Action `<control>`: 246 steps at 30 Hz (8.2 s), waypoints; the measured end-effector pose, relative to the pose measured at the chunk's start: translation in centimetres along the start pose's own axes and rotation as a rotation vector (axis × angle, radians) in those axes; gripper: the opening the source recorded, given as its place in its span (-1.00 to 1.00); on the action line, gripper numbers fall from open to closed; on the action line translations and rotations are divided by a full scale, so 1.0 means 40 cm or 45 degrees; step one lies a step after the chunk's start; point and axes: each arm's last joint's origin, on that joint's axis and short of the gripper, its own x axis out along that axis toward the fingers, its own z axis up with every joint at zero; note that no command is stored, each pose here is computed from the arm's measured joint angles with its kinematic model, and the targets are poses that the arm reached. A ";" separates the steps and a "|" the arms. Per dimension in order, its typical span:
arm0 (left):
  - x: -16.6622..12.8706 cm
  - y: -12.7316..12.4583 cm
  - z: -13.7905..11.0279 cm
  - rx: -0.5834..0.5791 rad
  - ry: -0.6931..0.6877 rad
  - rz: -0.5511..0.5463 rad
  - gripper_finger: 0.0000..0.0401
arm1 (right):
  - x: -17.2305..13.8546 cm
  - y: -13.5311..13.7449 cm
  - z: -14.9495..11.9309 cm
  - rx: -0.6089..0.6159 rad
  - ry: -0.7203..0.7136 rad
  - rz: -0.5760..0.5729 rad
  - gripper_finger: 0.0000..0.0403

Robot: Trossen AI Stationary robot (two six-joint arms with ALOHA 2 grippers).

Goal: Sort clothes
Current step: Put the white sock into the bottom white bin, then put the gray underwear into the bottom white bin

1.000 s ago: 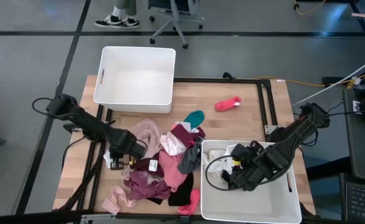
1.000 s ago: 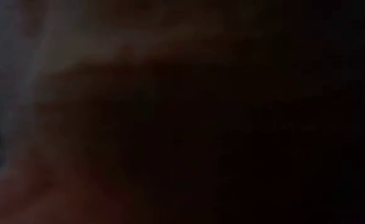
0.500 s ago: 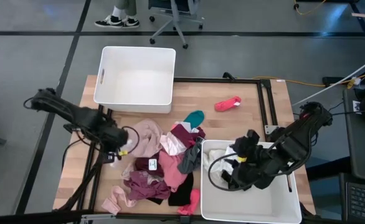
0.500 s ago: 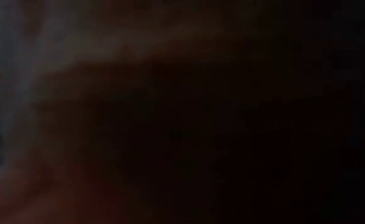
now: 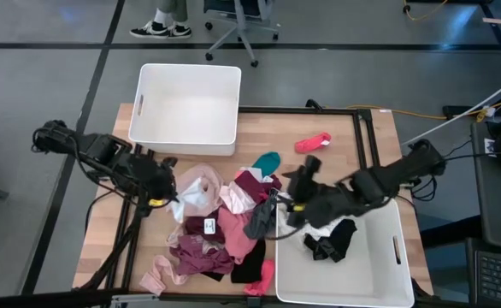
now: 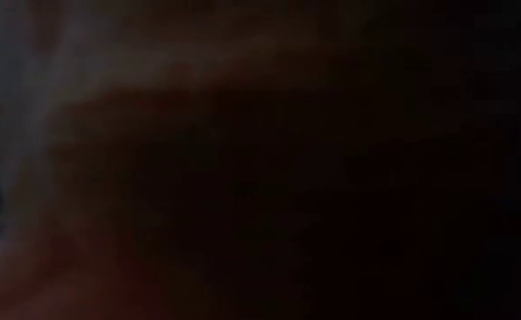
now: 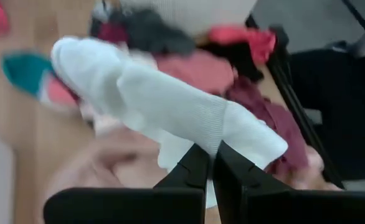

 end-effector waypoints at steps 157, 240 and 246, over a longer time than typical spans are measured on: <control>0.219 0.039 -0.086 -0.097 -0.088 0.349 -0.16 | 0.251 0.034 0.048 -0.127 0.159 0.441 0.33; 0.219 0.040 -0.095 -0.092 -0.042 0.355 -0.16 | 0.022 -0.174 0.198 -0.024 0.006 -0.163 -0.94; 0.219 0.040 -0.095 -0.092 -0.041 0.355 -0.16 | -0.072 -0.228 0.210 0.068 -0.128 -0.183 -0.94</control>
